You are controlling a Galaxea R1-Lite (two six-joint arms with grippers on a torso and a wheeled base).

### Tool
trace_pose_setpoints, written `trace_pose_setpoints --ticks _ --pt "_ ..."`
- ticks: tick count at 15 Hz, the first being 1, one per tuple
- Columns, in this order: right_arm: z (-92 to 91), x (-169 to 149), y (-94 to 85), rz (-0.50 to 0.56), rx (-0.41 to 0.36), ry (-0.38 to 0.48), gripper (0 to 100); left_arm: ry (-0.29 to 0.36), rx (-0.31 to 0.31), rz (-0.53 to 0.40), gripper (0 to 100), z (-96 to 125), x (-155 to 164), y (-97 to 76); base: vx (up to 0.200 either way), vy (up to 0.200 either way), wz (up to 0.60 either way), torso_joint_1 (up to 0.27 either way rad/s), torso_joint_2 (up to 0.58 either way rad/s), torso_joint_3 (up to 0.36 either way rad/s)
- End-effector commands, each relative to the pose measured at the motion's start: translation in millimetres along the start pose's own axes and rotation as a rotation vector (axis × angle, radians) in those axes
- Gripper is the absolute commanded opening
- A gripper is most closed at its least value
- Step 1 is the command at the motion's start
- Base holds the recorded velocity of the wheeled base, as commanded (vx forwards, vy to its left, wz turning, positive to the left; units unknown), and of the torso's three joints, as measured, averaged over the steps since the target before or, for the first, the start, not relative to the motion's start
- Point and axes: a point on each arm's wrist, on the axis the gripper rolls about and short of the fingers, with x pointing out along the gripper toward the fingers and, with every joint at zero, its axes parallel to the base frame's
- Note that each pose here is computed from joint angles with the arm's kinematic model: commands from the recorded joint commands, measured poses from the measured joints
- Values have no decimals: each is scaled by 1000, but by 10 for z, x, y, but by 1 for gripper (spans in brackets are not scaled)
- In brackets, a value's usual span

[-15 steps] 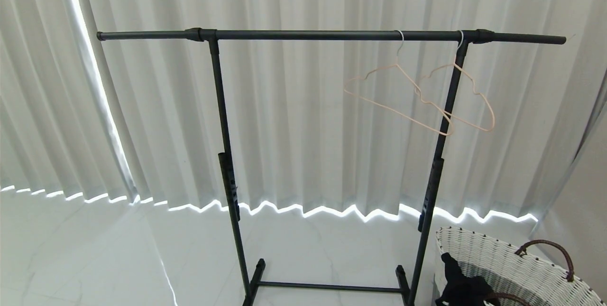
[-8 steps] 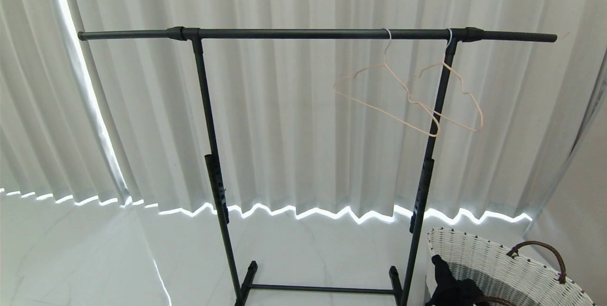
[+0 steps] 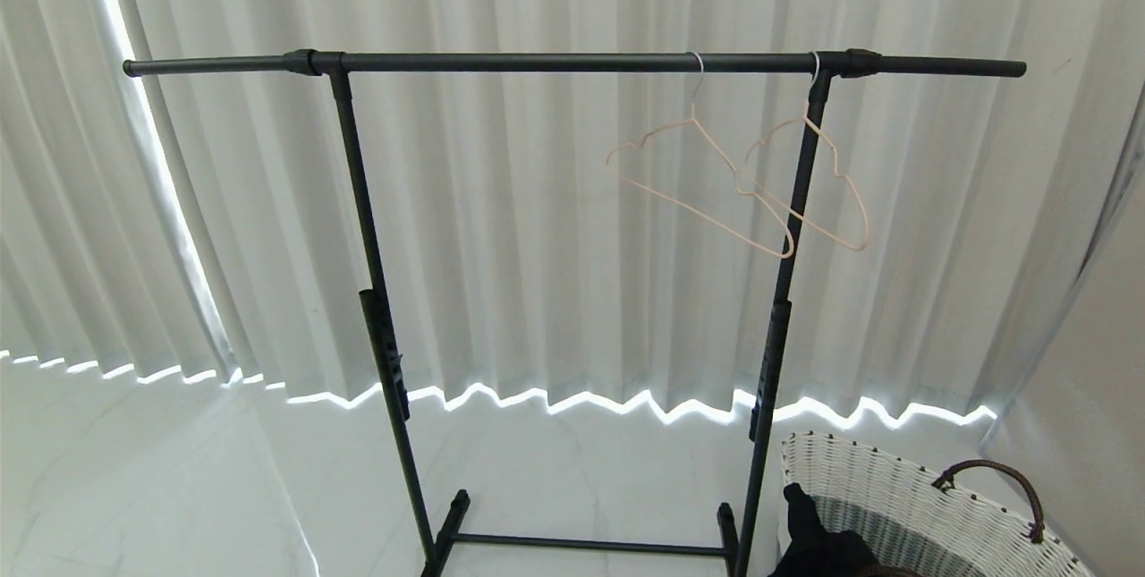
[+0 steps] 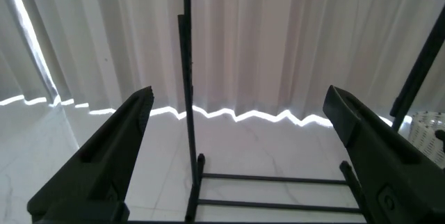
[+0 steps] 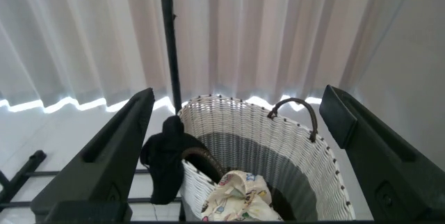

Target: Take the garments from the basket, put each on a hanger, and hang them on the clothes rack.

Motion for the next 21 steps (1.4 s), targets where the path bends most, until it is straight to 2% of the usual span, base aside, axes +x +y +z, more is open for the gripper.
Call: trace_pose_setpoints --ticks 1,3,8,12,18,21 --pt "6 -1 0 0 -1 -3 100 2 1 -1 100 0 1 0 0 0 0 0 0 0" --pt "6 15 -1 5 1 19 100 2 7 -4 100 0 1 0 0 0 0 0 0 0" --pt "1 0 0 1 -1 -1 100 2 5 -4 100 0 1 0 0 0 0 0 0 0" --pt "4 -1 1 4 -53 -1 100 2 5 -4 100 0 1 0 0 0 0 0 0 0" --pt "4 -1 1 4 -48 -1 100 2 5 -4 100 0 1 0 0 0 0 -113 340 229" --pt "4 -1 1 4 -47 -1 100 2 5 -4 100 0 1 0 0 0 0 4 82 40"
